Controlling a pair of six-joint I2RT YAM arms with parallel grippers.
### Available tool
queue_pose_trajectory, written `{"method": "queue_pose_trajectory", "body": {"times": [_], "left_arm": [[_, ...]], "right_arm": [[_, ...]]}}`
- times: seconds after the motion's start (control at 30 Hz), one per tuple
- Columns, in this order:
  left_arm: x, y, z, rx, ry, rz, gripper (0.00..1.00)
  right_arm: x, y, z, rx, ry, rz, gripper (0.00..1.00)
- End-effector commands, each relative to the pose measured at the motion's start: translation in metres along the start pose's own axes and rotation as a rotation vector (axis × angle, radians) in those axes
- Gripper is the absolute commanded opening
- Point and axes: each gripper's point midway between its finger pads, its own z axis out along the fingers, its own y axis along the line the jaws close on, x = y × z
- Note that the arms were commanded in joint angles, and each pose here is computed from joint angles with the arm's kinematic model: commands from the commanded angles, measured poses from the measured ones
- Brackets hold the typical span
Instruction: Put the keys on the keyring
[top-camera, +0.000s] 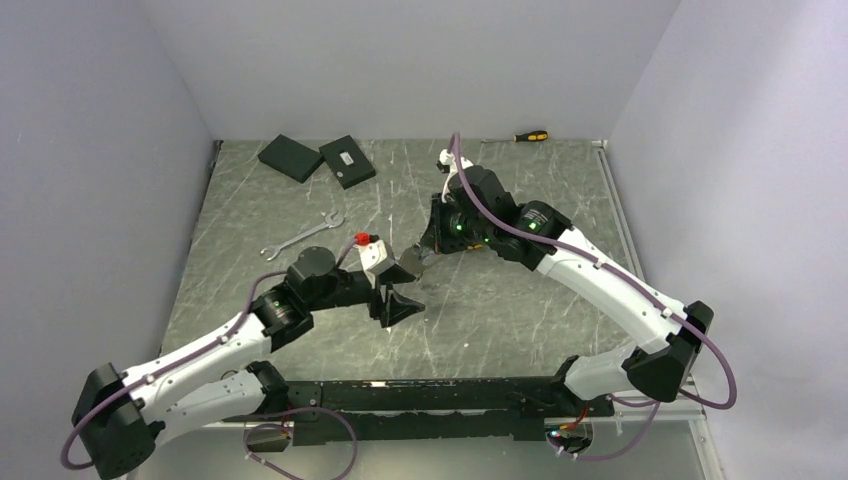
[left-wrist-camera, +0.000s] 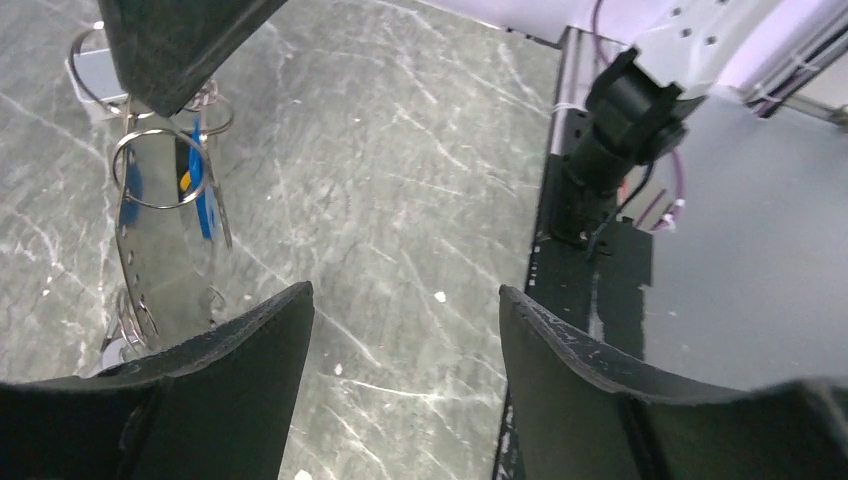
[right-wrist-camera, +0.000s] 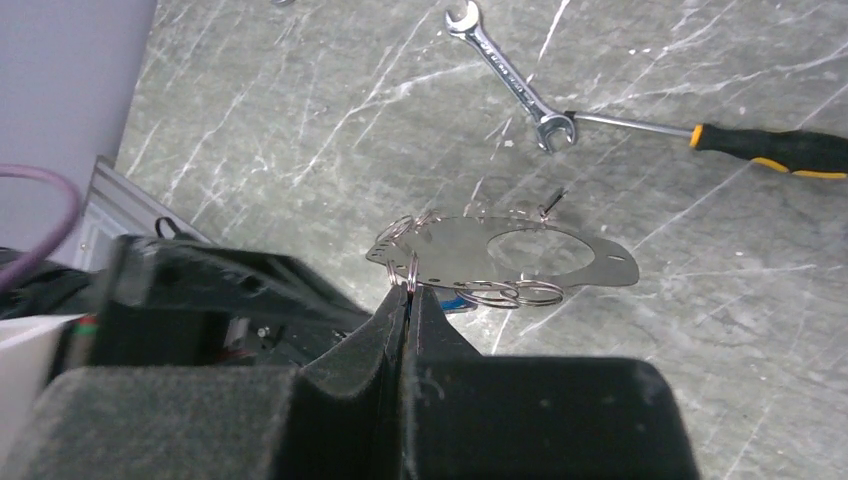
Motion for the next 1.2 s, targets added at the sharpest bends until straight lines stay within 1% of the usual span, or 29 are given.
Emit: {"method": "queue_pose_trajectory", "body": {"times": [0.0,0.1,0.2,0.3,0.47,0.67,0.8,0.87,0.9,1.0,1.1,1.17], "left_arm": [[-0.027,0.018,0.014,-0.066,-0.159,0.107,0.73],[-0.023,0.030,0.020,-0.110,-0.191,0.128,0.74],[-0.030,0.043,0.019,-0.201,-0.243,0.152,0.79],[-0.032,0.048,0.016,-0.234,-0.255,0.192,0.81],[-0.033,0.051,0.013,-0.258,-0.272,0.242,0.80],[-0.037,0.059,0.009,-0.307,-0.288,0.308,0.76],[-0.040,0.055,0.010,-0.286,-0.312,0.328,0.72],[-0.041,0.052,0.013,-0.264,-0.315,0.333,0.69],[-0.042,0.052,0.013,-0.260,-0.316,0.336,0.64],[-0.046,0.054,0.013,-0.272,-0.319,0.338,0.47],[-0.046,0.054,0.012,-0.280,-0.301,0.352,0.32],[-0.046,0.056,0.010,-0.290,-0.291,0.360,0.14]], "right_arm": [[-0.020,0.022,-0.016,-0.089,-0.057,0.063,0.00],[-0.022,0.027,-0.019,-0.118,-0.063,0.067,0.00],[-0.021,0.031,-0.021,-0.144,-0.068,0.065,0.00],[-0.018,0.033,-0.021,-0.170,-0.070,0.074,0.00],[-0.015,0.036,-0.023,-0.200,-0.063,0.088,0.00],[-0.012,0.039,-0.026,-0.223,-0.060,0.106,0.00],[-0.007,0.042,-0.025,-0.249,-0.050,0.131,0.00],[-0.003,0.042,-0.022,-0.255,-0.036,0.141,0.00],[-0.002,0.042,-0.022,-0.257,-0.034,0.144,0.00],[-0.001,0.041,-0.022,-0.259,-0.036,0.147,0.00],[0.001,0.041,-0.022,-0.261,-0.030,0.151,0.00],[0.003,0.042,-0.022,-0.270,-0.023,0.158,0.00]]}}
